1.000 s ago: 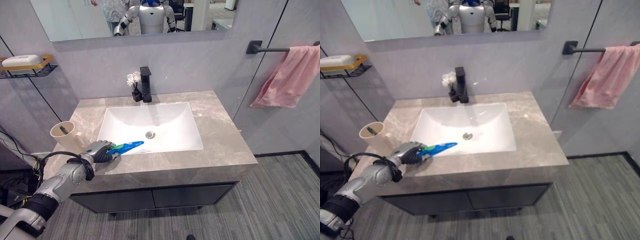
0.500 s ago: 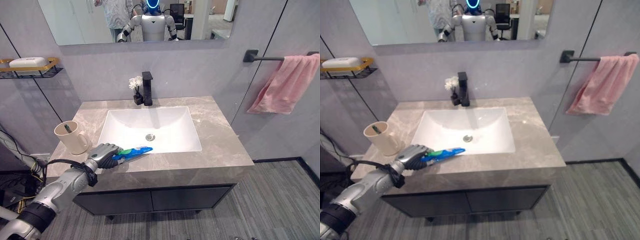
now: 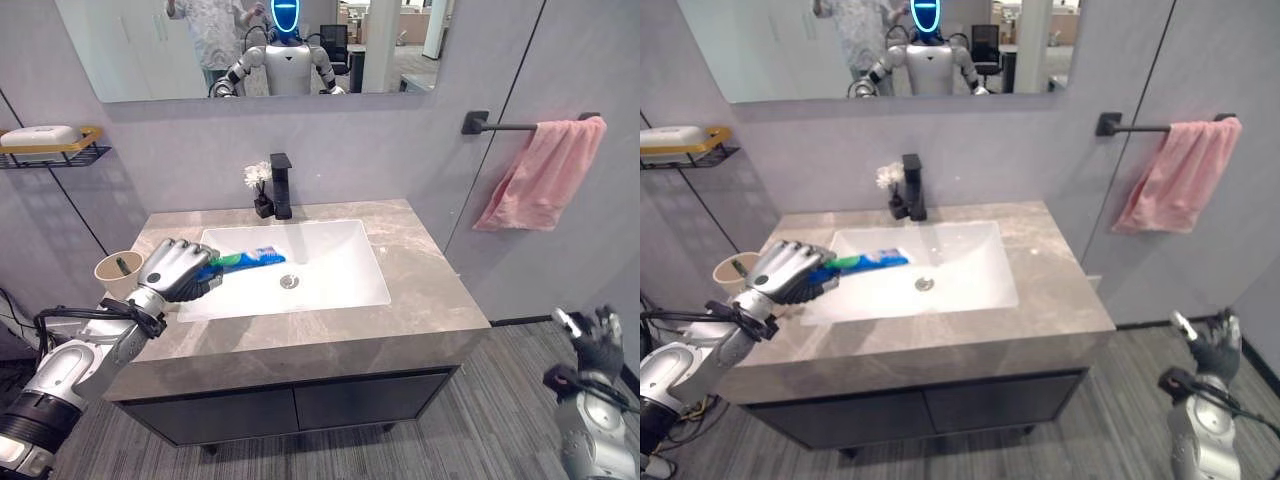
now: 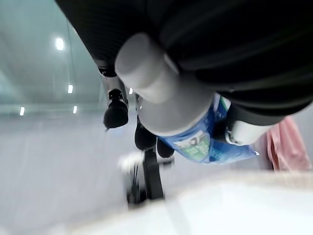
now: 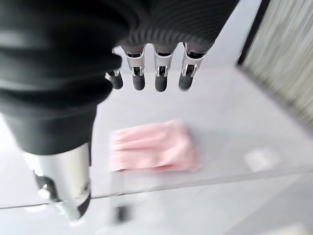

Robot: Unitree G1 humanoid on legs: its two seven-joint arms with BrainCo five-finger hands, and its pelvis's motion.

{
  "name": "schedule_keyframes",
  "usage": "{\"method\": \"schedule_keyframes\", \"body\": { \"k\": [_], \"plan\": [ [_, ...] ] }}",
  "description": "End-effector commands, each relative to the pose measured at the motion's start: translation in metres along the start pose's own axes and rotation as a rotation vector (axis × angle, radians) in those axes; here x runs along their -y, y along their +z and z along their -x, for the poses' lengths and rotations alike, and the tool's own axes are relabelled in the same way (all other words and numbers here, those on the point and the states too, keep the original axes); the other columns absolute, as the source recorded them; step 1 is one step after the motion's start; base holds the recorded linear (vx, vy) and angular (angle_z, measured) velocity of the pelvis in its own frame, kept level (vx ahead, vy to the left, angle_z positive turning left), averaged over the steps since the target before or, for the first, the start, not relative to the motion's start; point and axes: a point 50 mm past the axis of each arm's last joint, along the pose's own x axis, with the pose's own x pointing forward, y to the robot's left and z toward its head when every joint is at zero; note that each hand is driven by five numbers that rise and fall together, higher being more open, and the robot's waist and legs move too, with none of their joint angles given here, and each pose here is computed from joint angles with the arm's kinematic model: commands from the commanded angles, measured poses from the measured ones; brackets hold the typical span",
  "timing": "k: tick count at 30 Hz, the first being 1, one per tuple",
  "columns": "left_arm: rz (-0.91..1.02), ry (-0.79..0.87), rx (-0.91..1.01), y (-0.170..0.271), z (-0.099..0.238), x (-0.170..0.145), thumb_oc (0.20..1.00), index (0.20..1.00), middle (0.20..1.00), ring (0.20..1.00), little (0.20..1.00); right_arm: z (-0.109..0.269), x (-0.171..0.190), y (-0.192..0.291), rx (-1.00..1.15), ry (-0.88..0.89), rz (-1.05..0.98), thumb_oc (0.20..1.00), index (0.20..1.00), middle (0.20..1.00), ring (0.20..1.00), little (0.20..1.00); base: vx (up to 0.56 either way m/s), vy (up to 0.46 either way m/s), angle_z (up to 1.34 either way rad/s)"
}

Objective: Put brush and paste in cup on sink, flatten towel.

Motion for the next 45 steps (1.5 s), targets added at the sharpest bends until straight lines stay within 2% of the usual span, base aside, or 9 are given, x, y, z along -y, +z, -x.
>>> {"method": "schedule_keyframes", "body": {
  "k": [1,4,5,6,7,11,20,31,45],
  "plan": [
    [-0.107,0.342,-0.021,-0.016,-0.025,-0.068,0.2,0.2,0.2,0.2,0.2,-0.012,-0.023,0.031,0.154,0.118,-0.087,1.0,1.0,1.0,1.0,1.0,-0.03,-0.001,-0.14],
    [-0.098,0.425,-0.015,-0.014,-0.035,-0.084,0.2,0.2,0.2,0.2,0.2,-0.014,-0.056,0.038,0.141,0.331,-0.082,1.0,1.0,1.0,1.0,1.0,-0.03,0.001,-0.08],
    [-0.078,0.536,0.053,0.0,-0.055,-0.11,0.2,0.2,0.2,0.2,0.2,-0.016,-0.099,0.037,0.058,0.58,-0.162,1.0,1.0,1.0,1.0,1.0,-0.05,0.003,-0.01],
    [-0.074,0.577,0.067,0.004,-0.06,-0.118,0.2,0.2,0.2,0.2,0.2,-0.016,-0.113,0.039,0.047,0.633,-0.217,1.0,1.0,1.0,1.0,1.0,-0.04,0.002,-0.01],
    [-0.076,0.579,0.067,0.003,-0.06,-0.119,0.2,0.2,0.2,0.2,0.2,-0.017,-0.113,0.039,0.048,0.634,-0.222,1.0,1.0,1.0,1.0,1.0,0.0,0.0,0.0],
    [-0.062,0.752,0.126,0.02,-0.076,-0.154,0.2,0.2,0.2,0.2,0.2,0.001,-0.183,0.041,-0.028,0.773,-0.619,1.0,1.0,1.0,1.0,1.0,0.0,0.004,0.01],
    [-0.039,0.913,0.269,0.055,-0.088,-0.185,0.2,0.2,0.2,0.2,0.2,0.048,-0.276,0.072,-0.033,1.105,-0.711,1.0,1.0,1.0,1.0,1.0,0.01,0.005,0.07],
    [0.162,0.861,0.427,0.088,-0.08,-0.166,0.2,0.2,0.2,0.2,0.2,0.082,-0.314,0.133,0.208,1.362,-0.711,1.0,1.0,1.0,1.0,1.0,0.01,0.003,0.01],
    [0.303,0.779,0.392,0.083,-0.057,-0.135,0.2,0.2,0.2,0.2,0.2,0.079,-0.307,0.165,0.336,1.25,-0.851,1.0,1.0,1.0,1.0,1.0,0.01,0.002,0.06]
  ]
}}
